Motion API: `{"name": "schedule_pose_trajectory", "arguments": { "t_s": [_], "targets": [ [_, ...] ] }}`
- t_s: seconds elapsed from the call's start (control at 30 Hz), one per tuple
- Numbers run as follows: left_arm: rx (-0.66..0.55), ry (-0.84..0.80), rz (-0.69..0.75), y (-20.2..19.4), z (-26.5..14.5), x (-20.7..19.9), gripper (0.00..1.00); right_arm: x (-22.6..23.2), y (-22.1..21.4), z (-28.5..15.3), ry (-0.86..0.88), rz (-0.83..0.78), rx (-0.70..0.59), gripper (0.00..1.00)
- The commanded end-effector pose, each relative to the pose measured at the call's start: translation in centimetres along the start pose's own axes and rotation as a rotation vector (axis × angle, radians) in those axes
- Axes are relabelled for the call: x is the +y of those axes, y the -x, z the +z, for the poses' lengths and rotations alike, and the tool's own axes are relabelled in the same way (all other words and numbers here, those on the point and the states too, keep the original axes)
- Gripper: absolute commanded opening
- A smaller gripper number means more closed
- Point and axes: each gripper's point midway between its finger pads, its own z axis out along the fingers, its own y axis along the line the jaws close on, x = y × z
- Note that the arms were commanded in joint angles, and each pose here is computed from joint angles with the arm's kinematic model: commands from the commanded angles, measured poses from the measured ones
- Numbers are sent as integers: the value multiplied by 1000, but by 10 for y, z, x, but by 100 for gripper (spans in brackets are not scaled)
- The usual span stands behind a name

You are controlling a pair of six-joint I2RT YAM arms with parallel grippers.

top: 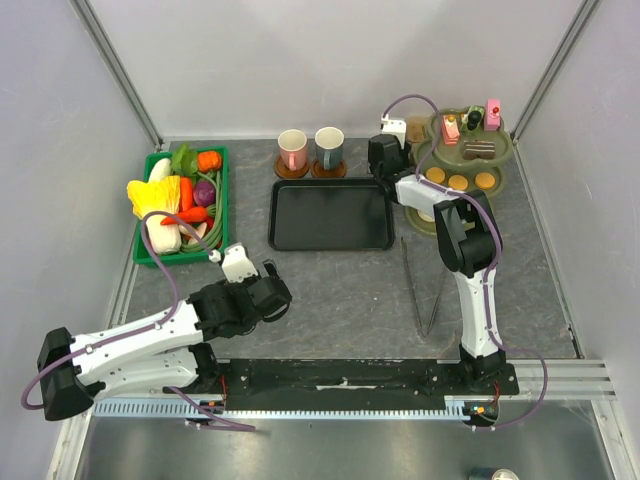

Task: Serve the afternoon tea

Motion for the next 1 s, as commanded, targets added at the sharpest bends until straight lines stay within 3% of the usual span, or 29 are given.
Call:
{"name": "schedule_pose_trajectory", "arguments": {
  "t_s": [0.0, 0.23, 0.47, 0.63, 0.77, 0.97],
  "targets": [
    [-22, -33, -11, 8, -2, -8, 99, 3, 32, -12, 40, 32, -61, 74],
    [-10, -54, -12, 9, -6, -9, 99, 0, 78, -38, 65, 57, -114, 98],
    [5, -101, -19, 12, -15, -15, 99, 1, 131, -86, 138, 51, -177, 98],
    [32, -131, -8, 11, -21, -19, 99, 9, 150, -152, 265, -20, -151, 98],
    [74, -164, -7, 5, -26, -20, 99, 14, 115, -230, 434, -57, -87, 98],
    [152, -184, -17, -19, -25, -2, 99, -15, 0, -320, 586, 37, 120, 98]
  ]
}}
